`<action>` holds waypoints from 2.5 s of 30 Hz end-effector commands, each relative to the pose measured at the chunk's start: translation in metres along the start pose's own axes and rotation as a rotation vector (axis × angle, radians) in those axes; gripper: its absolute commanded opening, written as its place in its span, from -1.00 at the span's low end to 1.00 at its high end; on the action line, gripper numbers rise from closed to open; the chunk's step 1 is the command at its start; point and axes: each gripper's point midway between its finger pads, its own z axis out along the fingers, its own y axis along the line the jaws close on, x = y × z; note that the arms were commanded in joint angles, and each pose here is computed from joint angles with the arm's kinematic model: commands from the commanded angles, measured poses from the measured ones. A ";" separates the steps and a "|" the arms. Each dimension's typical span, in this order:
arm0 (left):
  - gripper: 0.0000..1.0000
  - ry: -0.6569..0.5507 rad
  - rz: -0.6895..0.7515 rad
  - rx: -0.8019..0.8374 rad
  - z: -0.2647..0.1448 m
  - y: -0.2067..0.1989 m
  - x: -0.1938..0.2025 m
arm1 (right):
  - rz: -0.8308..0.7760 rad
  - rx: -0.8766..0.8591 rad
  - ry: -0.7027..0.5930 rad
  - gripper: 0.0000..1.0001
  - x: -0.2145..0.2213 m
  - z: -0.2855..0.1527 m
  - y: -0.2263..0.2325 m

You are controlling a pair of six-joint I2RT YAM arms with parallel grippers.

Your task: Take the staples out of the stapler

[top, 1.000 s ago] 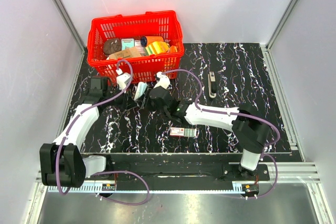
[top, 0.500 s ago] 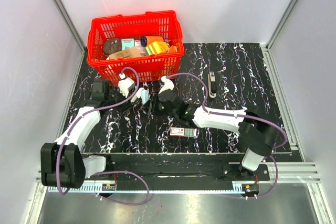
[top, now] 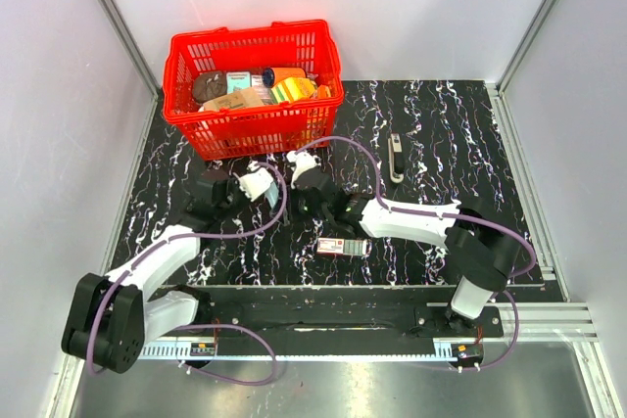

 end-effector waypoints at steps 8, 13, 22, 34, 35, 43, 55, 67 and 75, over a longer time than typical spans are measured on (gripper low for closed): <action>-1.00 -0.064 0.277 -0.360 -0.015 0.039 -0.019 | -0.087 0.029 -0.006 -1.00 -0.004 0.002 -0.012; -1.00 -0.078 0.325 -0.387 -0.016 0.034 -0.022 | -0.079 0.031 -0.013 -1.00 -0.004 0.003 -0.013; -0.91 -0.040 0.048 0.130 -0.025 -0.041 -0.043 | -0.010 0.012 -0.107 -1.00 -0.045 0.003 0.010; -0.42 -0.239 0.079 0.782 -0.112 -0.149 -0.061 | 0.035 0.053 -0.192 -1.00 -0.079 0.004 0.011; -0.40 -0.230 0.075 0.785 -0.114 -0.148 -0.062 | 0.032 0.068 -0.182 -1.00 -0.076 0.006 0.007; -0.24 -0.251 0.006 0.675 -0.121 -0.112 -0.099 | 0.002 0.191 -0.060 -1.00 -0.048 0.004 -0.021; 0.16 -0.318 -0.417 0.360 -0.115 0.030 -0.123 | -0.033 0.312 0.181 -1.00 0.008 0.011 -0.045; 0.58 -0.264 -0.494 0.270 -0.094 0.054 -0.097 | -0.026 0.302 0.374 -1.00 0.050 0.017 -0.030; 0.80 -0.203 -0.521 0.239 -0.076 0.057 -0.075 | -0.039 0.356 0.466 -0.85 0.071 0.038 -0.041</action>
